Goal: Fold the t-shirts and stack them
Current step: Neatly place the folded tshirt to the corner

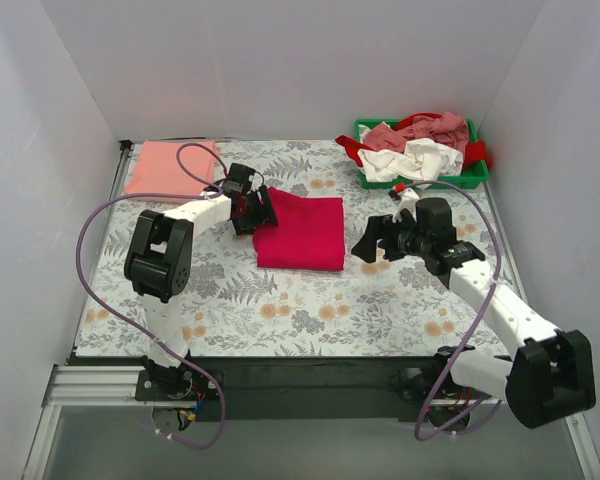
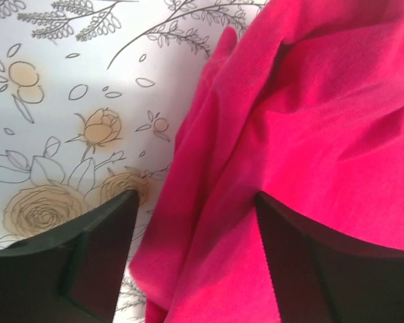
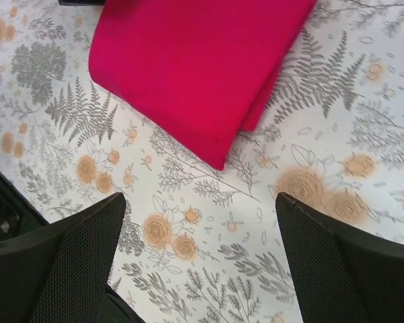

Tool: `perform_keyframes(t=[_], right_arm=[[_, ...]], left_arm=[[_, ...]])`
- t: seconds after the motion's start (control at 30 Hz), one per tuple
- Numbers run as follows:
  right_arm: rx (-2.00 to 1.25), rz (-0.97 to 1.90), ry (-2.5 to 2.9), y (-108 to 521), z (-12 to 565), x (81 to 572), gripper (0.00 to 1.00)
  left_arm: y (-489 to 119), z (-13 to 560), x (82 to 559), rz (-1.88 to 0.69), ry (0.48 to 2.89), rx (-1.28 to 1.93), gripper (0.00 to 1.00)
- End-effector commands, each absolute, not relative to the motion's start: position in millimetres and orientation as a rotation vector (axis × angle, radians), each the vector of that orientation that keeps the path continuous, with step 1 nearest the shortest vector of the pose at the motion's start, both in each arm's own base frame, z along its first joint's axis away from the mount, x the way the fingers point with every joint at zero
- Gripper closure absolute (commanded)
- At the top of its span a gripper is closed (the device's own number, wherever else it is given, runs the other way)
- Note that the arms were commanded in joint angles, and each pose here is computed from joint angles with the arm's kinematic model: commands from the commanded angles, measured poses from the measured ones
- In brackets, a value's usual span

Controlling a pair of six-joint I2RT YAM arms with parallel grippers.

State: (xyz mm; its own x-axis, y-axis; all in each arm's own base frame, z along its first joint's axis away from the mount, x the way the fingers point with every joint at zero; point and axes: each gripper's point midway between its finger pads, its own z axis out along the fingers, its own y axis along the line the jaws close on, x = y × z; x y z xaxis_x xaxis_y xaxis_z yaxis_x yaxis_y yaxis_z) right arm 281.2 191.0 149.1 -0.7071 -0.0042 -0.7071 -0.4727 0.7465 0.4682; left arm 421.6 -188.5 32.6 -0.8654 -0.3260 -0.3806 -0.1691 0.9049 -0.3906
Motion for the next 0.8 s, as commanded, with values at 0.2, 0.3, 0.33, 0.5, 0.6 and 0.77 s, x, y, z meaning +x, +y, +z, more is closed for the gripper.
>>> perform_keyframes(t=[0.2,0.3,0.33,0.5,0.6,0.77], right_arm=[[-0.082,0.443,2.078,117,165,277,0.02],[-0.035,0.353,2.047,98,167,273,0.02],[-0.038,0.337,2.029,95,171,272,0.02],[0.026,0.201,2.030,70,166,269,0.02],[0.027,0.182,2.040,67,163,269,0.02],[0.010,0.166,2.082,68,152,271,0.02]], left_arm=[[-200,-18,400,-0.238,2.756,-0.235,0.55],[-200,-23,403,-0.198,2.762,-0.220,0.69],[-200,-24,404,-0.191,2.763,-0.208,0.74],[-189,-18,416,-0.026,2.707,-0.123,1.00],[-167,-6,435,0.146,2.617,-0.071,1.00],[-144,22,477,0.354,2.424,0.131,1.00]])
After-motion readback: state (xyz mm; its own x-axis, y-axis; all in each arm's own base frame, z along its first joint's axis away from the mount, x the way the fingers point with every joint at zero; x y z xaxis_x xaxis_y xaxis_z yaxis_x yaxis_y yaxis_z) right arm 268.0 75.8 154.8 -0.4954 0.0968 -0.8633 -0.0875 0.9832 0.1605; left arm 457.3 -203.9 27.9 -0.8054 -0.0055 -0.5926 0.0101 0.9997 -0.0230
